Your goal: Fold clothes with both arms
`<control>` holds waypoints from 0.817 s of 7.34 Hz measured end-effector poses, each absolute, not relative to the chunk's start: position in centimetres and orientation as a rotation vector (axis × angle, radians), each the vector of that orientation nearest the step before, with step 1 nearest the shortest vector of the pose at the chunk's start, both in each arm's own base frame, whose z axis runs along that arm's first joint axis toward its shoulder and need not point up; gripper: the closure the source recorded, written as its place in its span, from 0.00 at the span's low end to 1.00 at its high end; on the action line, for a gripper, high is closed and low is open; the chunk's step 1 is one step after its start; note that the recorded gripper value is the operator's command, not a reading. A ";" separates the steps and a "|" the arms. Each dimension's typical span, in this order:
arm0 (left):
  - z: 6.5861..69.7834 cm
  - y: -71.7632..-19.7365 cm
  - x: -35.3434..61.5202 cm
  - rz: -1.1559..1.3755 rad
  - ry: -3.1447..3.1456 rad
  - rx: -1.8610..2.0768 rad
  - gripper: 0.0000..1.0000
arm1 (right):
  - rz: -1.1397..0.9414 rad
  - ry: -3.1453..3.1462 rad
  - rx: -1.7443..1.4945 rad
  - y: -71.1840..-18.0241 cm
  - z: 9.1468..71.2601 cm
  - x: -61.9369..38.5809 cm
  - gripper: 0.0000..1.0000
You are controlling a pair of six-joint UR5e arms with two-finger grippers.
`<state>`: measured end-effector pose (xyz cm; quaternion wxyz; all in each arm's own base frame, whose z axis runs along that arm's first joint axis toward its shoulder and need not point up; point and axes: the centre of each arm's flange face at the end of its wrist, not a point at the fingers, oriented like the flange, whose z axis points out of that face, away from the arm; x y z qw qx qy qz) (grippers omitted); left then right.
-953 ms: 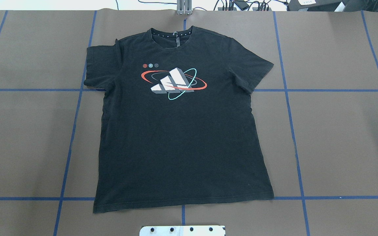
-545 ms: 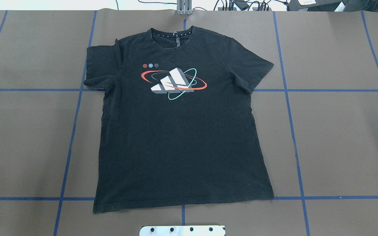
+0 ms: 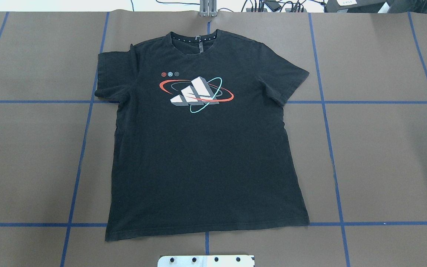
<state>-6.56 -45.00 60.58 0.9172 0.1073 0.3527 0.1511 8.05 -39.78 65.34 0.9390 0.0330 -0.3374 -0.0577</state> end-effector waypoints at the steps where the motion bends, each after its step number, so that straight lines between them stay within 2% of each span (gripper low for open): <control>1: 59.6 -45.3 -6.6 0.331 0.715 0.275 0.00 | -0.124 -0.693 0.082 -39.9 64.7 8.0 0.00; 6: 51.5 -49.9 -6.3 0.513 0.627 0.756 0.00 | -0.225 -0.703 0.336 -43.2 60.3 7.1 0.00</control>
